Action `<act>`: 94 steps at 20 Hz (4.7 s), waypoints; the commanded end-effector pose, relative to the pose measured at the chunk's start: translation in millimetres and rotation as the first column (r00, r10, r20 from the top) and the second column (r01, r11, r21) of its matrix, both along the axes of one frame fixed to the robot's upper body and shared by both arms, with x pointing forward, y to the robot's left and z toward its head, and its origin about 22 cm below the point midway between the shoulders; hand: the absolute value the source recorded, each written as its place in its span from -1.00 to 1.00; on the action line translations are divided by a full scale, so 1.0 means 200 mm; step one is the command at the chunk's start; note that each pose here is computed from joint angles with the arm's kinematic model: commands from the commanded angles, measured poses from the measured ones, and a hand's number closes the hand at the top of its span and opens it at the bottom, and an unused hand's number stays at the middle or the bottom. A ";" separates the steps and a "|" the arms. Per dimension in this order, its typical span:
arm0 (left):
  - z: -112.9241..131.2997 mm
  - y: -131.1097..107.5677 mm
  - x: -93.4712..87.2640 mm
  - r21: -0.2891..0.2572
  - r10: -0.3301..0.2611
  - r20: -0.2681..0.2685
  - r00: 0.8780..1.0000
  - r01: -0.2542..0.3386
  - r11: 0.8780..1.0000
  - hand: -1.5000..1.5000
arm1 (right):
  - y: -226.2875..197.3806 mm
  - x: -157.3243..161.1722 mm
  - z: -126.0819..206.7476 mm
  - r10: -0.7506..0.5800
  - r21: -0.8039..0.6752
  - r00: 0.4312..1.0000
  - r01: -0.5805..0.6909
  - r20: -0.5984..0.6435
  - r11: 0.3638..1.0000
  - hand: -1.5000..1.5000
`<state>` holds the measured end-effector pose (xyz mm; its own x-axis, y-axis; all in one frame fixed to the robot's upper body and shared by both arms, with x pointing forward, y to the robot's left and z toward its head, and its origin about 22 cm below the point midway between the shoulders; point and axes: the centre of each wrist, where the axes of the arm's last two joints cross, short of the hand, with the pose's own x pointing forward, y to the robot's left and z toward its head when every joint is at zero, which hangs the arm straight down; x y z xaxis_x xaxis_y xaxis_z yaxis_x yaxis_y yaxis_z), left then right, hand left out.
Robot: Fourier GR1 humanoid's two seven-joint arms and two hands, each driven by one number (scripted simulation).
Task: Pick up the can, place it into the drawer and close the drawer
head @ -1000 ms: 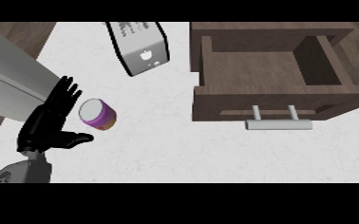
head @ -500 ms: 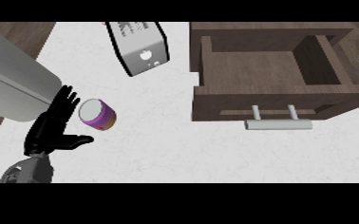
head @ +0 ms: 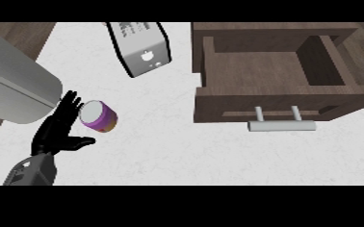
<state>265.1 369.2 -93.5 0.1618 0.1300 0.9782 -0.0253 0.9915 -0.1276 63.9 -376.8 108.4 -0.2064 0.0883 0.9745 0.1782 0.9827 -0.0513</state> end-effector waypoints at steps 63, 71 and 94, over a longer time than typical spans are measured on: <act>1.15 -1.19 0.42 -0.093 0.000 0.338 0.941 0.034 0.995 1.00 | 0.01 0.01 -0.01 -0.020 0.068 1.000 0.020 0.005 0.998 -1.00; 1.29 -1.41 0.52 -0.064 -0.031 0.340 0.940 0.056 0.996 1.00 | 0.02 0.03 0.04 -0.002 0.055 1.000 0.002 0.004 0.998 -1.00; 1.60 -1.86 0.72 -0.016 -0.045 0.313 0.949 0.053 0.998 1.00 | 0.04 0.07 0.08 0.009 0.065 1.000 -0.010 0.018 0.998 -1.00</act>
